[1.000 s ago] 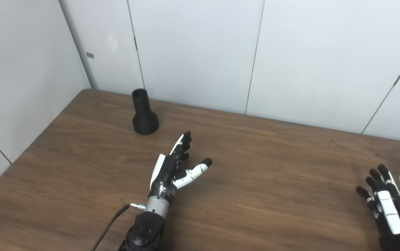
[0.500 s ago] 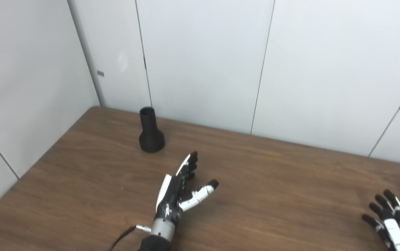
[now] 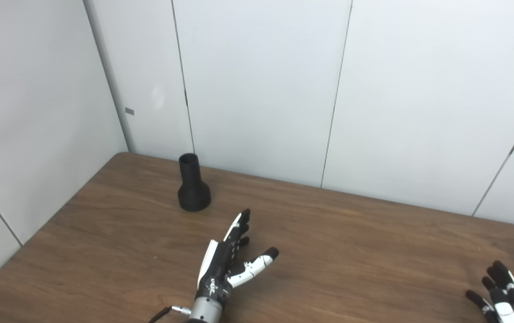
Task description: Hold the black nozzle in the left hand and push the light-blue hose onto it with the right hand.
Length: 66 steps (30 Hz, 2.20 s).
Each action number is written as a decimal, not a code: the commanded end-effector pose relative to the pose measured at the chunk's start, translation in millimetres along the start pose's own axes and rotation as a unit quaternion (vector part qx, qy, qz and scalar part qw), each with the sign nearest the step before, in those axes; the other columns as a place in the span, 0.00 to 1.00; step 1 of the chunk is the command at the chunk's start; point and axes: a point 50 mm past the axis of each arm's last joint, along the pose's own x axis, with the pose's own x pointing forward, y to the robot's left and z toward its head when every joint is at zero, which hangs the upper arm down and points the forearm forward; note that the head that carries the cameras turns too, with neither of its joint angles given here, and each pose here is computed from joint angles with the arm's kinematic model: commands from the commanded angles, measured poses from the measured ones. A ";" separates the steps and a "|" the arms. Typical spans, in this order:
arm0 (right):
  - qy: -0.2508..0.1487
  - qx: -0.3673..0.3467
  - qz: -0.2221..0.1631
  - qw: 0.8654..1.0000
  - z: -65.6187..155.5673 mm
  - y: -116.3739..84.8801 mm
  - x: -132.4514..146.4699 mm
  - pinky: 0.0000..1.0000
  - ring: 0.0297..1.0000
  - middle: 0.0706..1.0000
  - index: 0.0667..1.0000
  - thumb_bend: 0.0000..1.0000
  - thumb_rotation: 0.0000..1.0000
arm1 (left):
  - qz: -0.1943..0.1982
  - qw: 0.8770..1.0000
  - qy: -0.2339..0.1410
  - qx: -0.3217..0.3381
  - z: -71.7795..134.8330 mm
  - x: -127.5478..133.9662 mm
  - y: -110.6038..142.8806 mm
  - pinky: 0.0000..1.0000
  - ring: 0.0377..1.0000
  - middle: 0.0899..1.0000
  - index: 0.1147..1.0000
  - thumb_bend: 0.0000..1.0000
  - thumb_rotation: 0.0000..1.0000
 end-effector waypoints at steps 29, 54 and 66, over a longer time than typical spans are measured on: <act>-0.026 -0.025 0.001 0.999 8.4 6.4 0.2 0.88 0.96 0.97 0.96 0.58 0.70 | 0.174 0.977 -0.096 0.080 83.4 22.2 100.6 0.87 0.90 0.89 0.92 0.81 0.27; -0.012 -0.002 0.016 1.000 1.6 9.2 -0.3 0.84 0.96 0.97 0.95 0.64 0.73 | 0.189 0.951 0.004 0.245 86.4 83.0 163.8 0.99 1.00 1.00 0.95 0.82 0.29; -0.010 0.009 0.010 1.000 4.7 12.0 -0.4 0.78 0.94 0.95 0.95 0.66 0.74 | 0.157 0.880 0.020 0.448 73.5 111.4 164.8 1.00 0.97 0.93 0.90 0.91 0.46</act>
